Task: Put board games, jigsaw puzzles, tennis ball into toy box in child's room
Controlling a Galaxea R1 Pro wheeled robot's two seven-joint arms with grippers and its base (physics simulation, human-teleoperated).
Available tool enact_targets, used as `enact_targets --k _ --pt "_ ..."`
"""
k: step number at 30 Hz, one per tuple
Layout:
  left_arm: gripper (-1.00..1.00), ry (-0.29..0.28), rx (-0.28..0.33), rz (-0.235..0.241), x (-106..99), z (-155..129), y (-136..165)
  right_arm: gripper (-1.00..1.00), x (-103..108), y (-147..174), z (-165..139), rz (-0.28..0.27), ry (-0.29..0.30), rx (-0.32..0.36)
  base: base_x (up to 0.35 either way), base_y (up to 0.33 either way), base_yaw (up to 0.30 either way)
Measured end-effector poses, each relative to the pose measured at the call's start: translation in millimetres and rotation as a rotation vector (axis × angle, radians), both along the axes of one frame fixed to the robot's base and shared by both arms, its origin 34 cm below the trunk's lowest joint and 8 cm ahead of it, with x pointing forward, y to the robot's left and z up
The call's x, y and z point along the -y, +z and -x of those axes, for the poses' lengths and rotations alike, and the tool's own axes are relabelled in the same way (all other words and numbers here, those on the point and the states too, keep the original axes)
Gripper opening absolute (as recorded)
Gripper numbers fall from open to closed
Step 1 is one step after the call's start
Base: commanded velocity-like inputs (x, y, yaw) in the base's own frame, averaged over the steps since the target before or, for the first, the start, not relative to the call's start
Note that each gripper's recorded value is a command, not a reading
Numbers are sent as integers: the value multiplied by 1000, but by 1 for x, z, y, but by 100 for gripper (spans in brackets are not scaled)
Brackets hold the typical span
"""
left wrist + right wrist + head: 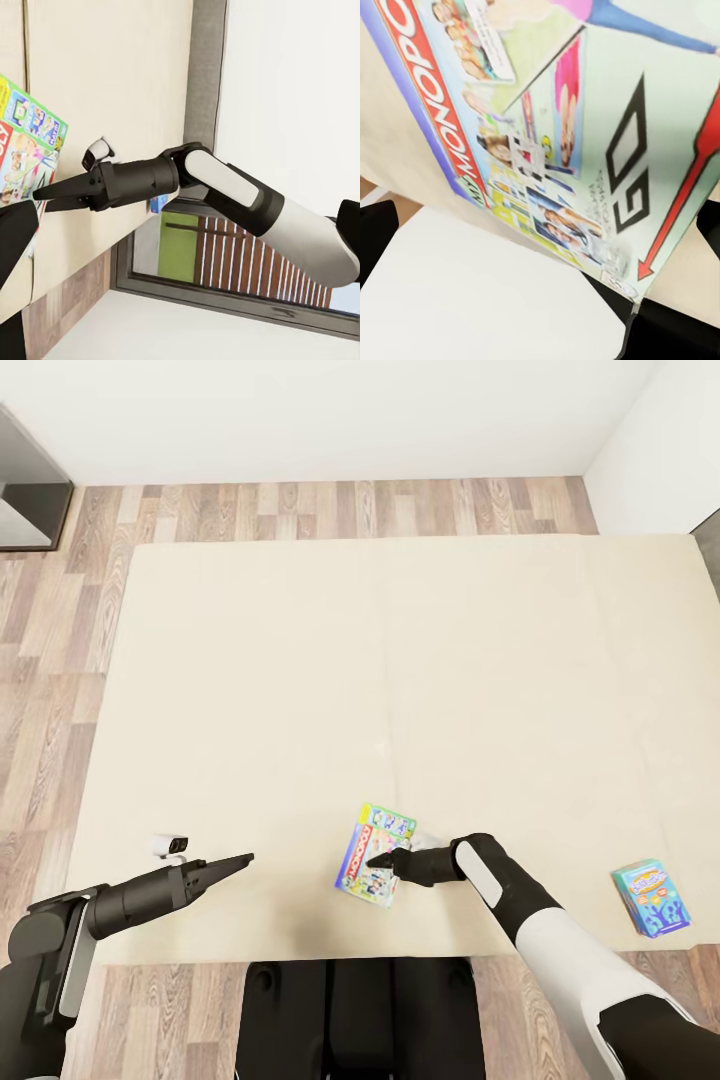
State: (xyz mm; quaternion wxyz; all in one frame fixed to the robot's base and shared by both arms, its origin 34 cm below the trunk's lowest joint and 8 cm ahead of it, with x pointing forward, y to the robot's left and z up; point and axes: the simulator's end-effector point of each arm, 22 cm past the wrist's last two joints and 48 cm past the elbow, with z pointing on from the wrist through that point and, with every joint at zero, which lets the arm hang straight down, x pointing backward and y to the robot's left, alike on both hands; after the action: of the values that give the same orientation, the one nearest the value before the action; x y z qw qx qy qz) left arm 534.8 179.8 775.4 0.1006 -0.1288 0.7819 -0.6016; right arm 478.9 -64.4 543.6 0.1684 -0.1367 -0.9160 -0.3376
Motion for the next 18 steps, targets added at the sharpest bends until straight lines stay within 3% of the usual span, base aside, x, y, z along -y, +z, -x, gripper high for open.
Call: enact_targets --k 18 --pt "100 0 1 0 0 0 0 100 -8 2 0 -11 0 1 0 37 0"
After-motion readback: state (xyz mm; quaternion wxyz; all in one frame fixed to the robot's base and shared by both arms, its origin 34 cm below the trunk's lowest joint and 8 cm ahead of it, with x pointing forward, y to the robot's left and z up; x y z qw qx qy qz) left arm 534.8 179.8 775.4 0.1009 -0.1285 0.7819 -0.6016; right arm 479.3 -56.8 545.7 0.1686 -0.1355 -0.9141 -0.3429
